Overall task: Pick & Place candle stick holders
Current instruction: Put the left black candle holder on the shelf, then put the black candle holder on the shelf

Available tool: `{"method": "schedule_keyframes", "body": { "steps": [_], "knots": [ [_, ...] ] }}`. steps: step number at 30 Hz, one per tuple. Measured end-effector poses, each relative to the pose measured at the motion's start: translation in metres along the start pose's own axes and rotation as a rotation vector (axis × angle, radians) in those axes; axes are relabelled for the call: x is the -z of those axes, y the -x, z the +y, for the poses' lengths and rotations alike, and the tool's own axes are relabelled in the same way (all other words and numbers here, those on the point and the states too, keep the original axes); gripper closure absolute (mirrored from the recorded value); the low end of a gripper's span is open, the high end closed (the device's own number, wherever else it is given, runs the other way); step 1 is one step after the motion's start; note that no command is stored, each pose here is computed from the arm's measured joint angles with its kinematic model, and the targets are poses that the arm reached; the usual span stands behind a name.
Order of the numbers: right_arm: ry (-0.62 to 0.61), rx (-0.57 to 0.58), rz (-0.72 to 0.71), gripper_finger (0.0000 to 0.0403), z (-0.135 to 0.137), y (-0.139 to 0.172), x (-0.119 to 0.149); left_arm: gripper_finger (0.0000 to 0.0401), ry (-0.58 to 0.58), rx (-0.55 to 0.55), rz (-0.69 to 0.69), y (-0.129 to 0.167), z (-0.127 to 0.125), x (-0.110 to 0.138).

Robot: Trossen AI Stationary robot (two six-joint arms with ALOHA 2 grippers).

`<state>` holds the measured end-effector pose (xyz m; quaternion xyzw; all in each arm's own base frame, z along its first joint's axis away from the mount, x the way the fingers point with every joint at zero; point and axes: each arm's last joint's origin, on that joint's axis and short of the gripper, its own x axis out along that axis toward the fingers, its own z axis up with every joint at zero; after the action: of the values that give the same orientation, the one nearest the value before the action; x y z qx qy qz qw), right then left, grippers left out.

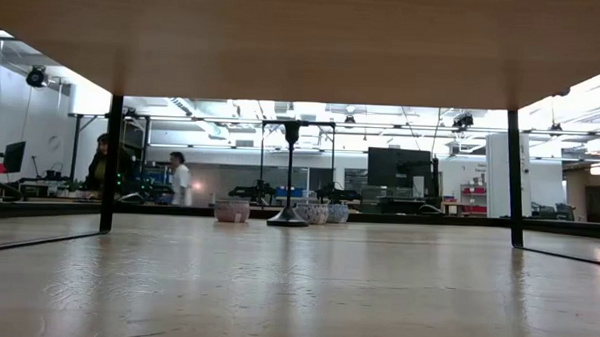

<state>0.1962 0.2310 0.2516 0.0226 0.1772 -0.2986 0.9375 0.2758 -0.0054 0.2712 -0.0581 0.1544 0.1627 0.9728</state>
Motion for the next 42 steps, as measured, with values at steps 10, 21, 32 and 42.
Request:
{"method": "schedule_keyframes", "body": {
  "steps": [10, 21, 32, 42],
  "knots": [
    [0.072, 0.005, 0.145, 0.0232, -0.005, 0.005, 0.007, 0.0146, 0.0, 0.0, 0.0, 0.0, 0.0, 0.0],
    [0.068, -0.049, 0.273, 0.0232, -0.015, 0.03, 0.007, 0.0146, -0.001, -0.001, 0.002, 0.0, 0.0, 0.001],
    [-0.059, -0.219, 0.367, 0.0232, -0.026, 0.065, -0.016, 0.0146, 0.022, -0.068, 0.004, -0.012, 0.016, -0.004],
    [-0.065, -0.349, 0.288, 0.0243, -0.014, 0.073, -0.024, 0.0146, 0.075, -0.158, 0.163, -0.056, 0.045, 0.005]
  ]
}}
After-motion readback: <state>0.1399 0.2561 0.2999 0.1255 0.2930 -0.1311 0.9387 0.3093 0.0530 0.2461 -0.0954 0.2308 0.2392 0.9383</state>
